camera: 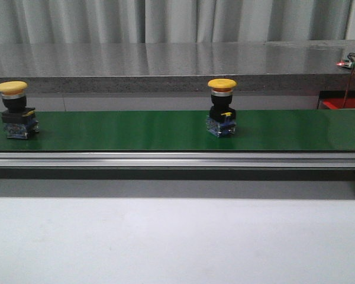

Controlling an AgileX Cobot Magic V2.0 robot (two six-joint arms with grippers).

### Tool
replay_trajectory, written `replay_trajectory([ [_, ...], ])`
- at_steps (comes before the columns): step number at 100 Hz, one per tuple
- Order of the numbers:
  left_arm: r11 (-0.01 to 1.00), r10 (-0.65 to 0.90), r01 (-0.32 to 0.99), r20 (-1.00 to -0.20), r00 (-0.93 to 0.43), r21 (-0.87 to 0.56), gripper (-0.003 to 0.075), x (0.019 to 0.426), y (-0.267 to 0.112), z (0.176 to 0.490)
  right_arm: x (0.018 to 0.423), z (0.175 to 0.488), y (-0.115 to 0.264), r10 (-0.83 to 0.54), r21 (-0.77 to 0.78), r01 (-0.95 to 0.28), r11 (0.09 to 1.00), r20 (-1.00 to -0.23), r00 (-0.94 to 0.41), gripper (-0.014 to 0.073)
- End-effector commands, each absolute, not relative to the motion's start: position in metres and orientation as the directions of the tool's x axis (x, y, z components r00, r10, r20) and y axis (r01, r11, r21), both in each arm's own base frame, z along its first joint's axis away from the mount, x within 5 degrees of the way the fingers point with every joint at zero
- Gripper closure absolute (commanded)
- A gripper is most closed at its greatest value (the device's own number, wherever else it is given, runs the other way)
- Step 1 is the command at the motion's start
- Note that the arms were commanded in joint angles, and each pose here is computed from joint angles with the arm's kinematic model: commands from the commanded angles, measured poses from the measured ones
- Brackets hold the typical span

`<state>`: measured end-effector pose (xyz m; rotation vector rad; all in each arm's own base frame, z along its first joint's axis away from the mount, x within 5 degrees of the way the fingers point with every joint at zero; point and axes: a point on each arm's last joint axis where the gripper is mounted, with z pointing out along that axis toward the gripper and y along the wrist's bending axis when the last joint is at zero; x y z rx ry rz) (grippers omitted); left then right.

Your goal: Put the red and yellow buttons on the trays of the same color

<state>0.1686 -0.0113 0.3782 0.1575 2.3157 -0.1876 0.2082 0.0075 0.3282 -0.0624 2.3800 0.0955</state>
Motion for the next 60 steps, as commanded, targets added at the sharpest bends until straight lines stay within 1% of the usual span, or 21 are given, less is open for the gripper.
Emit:
replay_trajectory([
  [1,0.979,0.027,0.174,-0.788,-0.615,-0.103,0.074,0.168,-0.014,0.392,0.209,0.346,0.007,-0.015,0.044,-0.074,0.996,-0.757,-0.653,0.0667],
  [42,0.979,0.027,0.174,-0.788,-0.615,-0.103,0.074,0.168,-0.014,0.392,0.212,0.348,0.007,-0.017,0.04,-0.074,0.996,-0.769,-0.639,0.0667],
  [60,0.979,0.027,0.174,-0.788,-0.615,-0.103,0.074,0.168,-0.014,0.392,0.229,0.355,0.008,-0.018,0.05,-0.083,0.995,-0.743,-0.669,0.0666],
])
